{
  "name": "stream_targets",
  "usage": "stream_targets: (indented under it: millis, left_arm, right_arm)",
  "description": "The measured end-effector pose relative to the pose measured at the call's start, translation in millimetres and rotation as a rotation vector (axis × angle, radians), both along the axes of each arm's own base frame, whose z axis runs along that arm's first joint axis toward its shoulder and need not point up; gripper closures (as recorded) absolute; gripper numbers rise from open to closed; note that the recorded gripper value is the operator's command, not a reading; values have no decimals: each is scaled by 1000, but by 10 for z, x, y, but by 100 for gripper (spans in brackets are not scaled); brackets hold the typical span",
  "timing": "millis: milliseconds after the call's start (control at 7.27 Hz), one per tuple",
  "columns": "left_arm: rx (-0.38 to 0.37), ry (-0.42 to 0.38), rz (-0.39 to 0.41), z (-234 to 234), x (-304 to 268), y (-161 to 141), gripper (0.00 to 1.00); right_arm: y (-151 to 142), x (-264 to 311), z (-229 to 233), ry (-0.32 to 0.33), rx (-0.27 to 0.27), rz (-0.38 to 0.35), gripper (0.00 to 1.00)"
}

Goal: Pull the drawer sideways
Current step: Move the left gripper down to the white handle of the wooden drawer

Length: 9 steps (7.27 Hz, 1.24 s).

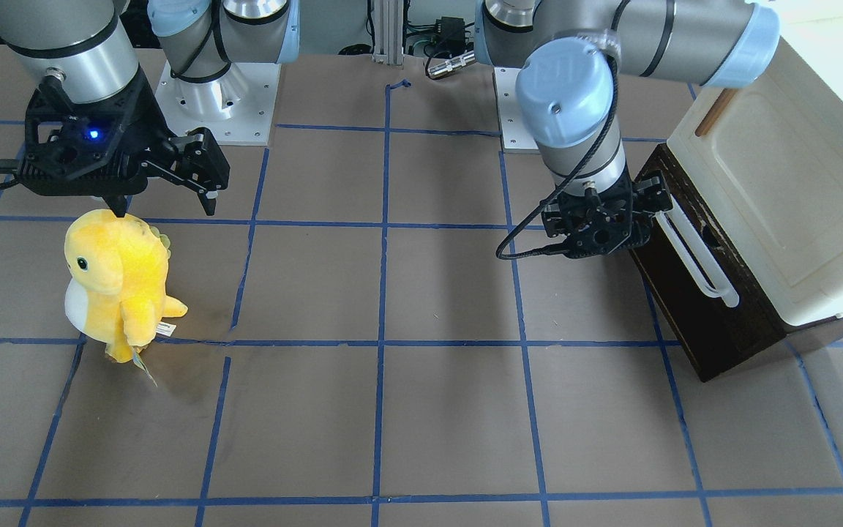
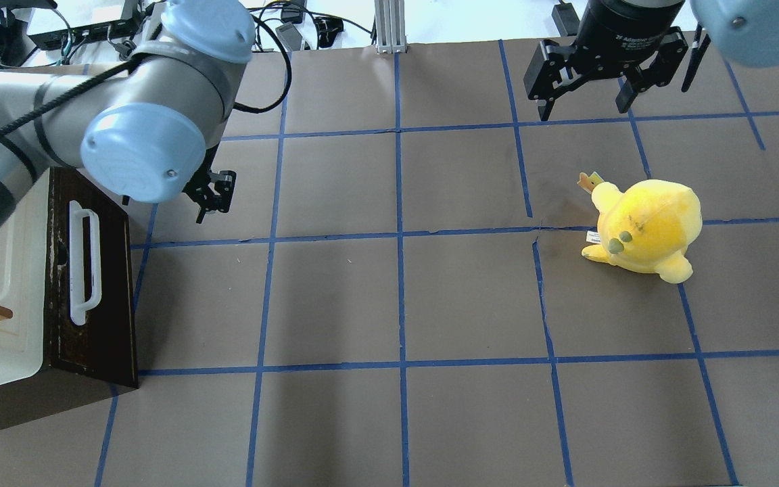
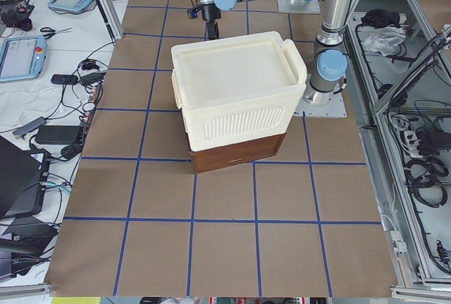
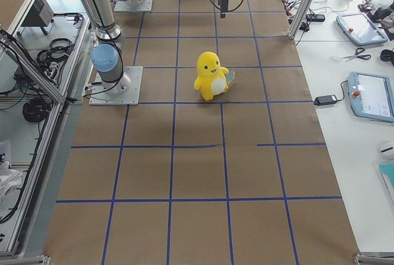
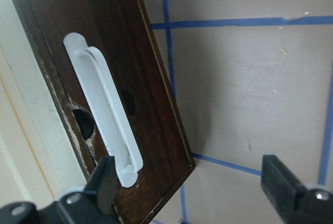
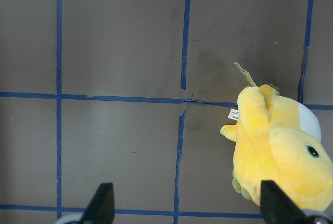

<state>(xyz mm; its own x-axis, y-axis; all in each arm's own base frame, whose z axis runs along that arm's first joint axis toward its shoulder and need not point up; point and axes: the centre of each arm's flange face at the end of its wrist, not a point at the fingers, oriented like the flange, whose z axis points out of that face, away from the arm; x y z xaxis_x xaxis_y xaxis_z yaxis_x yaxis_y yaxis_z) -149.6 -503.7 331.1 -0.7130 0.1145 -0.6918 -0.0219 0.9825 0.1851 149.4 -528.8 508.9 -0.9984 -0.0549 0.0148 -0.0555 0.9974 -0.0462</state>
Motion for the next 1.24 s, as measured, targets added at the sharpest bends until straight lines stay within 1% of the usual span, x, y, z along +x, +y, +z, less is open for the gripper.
stream_targets:
  millis: [138, 275, 550, 688, 826, 1101, 1239]
  left_arm:
    - [34, -111, -11, -282, 59, 35, 0]
    - [51, -185, -1, -541, 100, 82, 0]
    - [67, -279, 42, -911, 166, 167, 0]
    - [67, -352, 49, -1066, 215, 215, 0]
    - [59, -409, 52, -1206, 261, 243, 0]
    - [28, -492, 44, -1412, 347, 239, 0]
    - [16, -519, 39, -1474, 397, 225, 0]
  right_arm:
    - [0, 0, 0, 0, 0, 0, 0]
    - [0, 0, 0, 0, 0, 0, 0]
    - [0, 0, 0, 0, 0, 0, 0]
    - [0, 0, 0, 0, 0, 0, 0]
    - [0, 0, 0, 0, 0, 0, 0]
    - [0, 0, 0, 0, 0, 0, 0]
    - [0, 0, 0, 0, 0, 0, 0]
